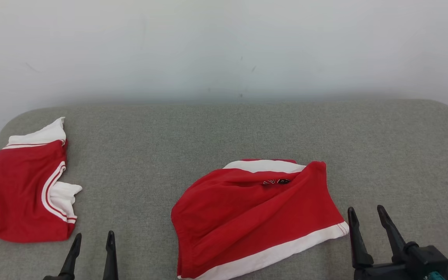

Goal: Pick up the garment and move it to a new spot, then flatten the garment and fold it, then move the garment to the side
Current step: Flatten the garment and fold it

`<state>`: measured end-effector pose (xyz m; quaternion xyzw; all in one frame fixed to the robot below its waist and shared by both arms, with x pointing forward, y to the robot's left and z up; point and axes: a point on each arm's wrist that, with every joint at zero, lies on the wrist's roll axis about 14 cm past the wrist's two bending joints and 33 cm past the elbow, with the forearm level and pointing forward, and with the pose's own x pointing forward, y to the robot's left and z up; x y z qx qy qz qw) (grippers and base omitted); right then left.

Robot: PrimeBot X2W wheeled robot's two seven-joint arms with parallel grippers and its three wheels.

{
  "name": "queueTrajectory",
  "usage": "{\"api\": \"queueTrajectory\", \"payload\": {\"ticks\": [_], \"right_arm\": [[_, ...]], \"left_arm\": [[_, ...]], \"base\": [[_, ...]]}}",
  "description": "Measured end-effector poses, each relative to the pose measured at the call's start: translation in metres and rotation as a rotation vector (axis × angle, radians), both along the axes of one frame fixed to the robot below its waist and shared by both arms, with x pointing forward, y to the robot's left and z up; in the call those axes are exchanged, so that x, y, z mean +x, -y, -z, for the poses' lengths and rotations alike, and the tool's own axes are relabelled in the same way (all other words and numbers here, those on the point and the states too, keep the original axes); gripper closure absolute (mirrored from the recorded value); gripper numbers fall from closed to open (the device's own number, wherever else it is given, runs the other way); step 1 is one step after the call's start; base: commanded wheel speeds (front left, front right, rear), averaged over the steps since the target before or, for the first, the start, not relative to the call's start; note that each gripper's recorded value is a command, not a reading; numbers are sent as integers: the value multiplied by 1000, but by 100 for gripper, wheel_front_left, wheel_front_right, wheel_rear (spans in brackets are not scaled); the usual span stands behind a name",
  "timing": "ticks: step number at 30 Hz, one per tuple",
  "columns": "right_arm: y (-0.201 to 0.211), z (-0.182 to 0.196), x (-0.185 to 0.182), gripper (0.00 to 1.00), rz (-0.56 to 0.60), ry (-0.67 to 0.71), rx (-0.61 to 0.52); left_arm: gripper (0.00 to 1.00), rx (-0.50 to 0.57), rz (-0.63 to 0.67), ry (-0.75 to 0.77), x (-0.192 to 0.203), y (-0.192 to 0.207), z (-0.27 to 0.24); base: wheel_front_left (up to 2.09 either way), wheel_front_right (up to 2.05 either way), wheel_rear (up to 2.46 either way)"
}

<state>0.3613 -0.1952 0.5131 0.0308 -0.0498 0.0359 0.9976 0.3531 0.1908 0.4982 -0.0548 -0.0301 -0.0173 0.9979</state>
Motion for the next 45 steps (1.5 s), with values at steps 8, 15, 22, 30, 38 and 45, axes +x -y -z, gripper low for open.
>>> {"api": "queueTrajectory", "payload": {"ticks": [8,15,22,30,38,45], "right_arm": [[1,10,-16,0,22,-28,21],[3,17,-17,0,25,-49,16],[2,23,-16,0,19,-70,10],[12,31,-20,0,41,-97,4],[22,31,-21,0,68,-98,-6],[29,38,-22,0,89,-121,-8]], "left_arm": [[0,51,16,-5,1,1,1],[0,21,74,-35,-5,18,11],[0,-6,251,-154,-20,69,47],[0,-41,374,-260,-27,109,76],[100,-27,452,-267,-6,130,76],[100,-15,434,-207,30,120,57]], "base": [[0,0,0],[0,0,0],[0,0,0],[0,0,0],[0,0,0],[0,0,0]]}}
